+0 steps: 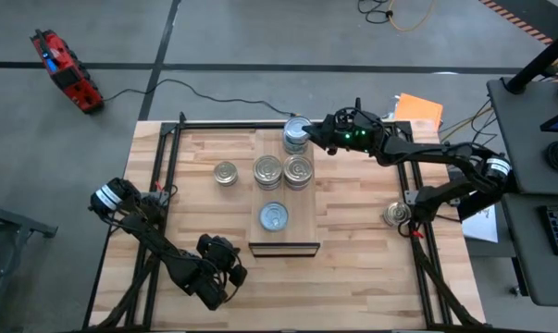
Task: Stack canned seafood by type on shelf
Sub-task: Stack the green tuna can on top of the green tuna can on the shelf
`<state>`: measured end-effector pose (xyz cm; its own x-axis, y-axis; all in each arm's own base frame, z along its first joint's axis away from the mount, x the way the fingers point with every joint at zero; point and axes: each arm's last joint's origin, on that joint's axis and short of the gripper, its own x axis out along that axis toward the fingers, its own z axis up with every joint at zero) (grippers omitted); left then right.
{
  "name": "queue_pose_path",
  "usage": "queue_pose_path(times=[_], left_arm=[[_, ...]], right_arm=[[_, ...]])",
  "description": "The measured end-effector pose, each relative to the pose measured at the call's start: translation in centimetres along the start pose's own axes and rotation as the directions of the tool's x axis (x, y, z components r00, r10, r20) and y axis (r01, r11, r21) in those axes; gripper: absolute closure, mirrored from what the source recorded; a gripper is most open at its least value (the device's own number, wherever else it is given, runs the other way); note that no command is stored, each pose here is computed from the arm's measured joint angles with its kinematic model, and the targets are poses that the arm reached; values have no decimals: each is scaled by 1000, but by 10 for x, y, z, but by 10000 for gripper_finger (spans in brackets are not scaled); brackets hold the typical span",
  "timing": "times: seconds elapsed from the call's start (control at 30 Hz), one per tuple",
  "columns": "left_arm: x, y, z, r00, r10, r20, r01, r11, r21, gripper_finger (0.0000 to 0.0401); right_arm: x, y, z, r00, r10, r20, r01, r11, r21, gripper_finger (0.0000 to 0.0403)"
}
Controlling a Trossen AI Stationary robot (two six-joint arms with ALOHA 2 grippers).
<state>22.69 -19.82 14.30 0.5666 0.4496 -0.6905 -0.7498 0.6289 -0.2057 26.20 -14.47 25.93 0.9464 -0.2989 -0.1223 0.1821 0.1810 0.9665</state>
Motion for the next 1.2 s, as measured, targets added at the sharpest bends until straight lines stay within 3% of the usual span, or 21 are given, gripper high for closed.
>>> queue_pose_path(times=[0.97,1.2], left_arm=[[0,-1,0,1000,-4,-7,4,1000,-5,401],[0,-1,0,1000,-4,-8,4,1000,-5,401]], right_arm=[[0,0,-2,1000,-3,0,3,999,-35,136],[2,16,3,1000,12,-2,-12,998,-55,142]])
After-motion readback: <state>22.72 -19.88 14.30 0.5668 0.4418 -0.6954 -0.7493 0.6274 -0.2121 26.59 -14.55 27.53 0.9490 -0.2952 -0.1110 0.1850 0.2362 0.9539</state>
